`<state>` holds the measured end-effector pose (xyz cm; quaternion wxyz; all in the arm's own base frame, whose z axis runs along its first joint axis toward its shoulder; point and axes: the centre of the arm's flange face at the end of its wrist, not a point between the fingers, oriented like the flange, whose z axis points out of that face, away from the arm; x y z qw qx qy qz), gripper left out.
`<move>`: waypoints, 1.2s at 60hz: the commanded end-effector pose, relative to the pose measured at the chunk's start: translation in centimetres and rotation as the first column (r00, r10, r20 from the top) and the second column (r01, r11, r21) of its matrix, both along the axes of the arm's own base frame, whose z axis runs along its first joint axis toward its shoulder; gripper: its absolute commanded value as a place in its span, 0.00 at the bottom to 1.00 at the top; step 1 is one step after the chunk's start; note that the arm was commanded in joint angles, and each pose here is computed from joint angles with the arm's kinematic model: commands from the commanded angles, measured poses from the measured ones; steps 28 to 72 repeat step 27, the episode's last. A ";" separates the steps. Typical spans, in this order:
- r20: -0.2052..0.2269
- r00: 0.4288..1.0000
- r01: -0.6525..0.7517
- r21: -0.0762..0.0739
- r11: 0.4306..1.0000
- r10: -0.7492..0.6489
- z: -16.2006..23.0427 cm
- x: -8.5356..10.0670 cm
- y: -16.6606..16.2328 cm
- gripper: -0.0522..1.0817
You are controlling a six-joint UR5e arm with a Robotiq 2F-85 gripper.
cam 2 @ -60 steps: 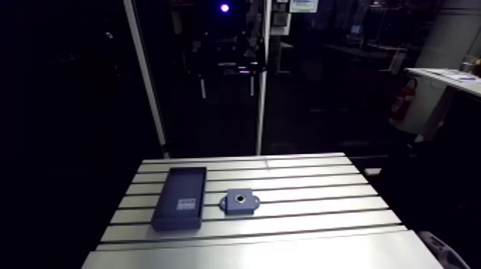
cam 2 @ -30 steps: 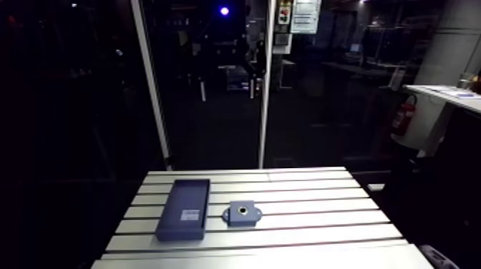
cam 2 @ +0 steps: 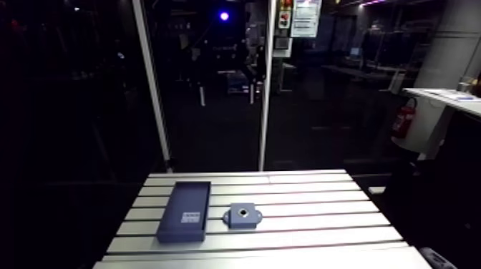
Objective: Pick up the bearing and press it into the housing until flush.
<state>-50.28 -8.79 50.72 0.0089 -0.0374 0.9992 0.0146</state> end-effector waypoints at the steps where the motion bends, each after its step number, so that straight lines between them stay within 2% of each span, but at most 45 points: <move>1: 0.006 1.000 -0.008 -0.003 1.000 0.009 -0.3 -0.3 -0.5 0.06; 23: 0.014 1.000 -0.004 -0.002 1.000 0.004 -0.7 -0.9 -1.2 0.06; 72: 0.015 1.000 -0.006 -0.002 1.000 0.006 -0.7 -0.9 -1.3 0.06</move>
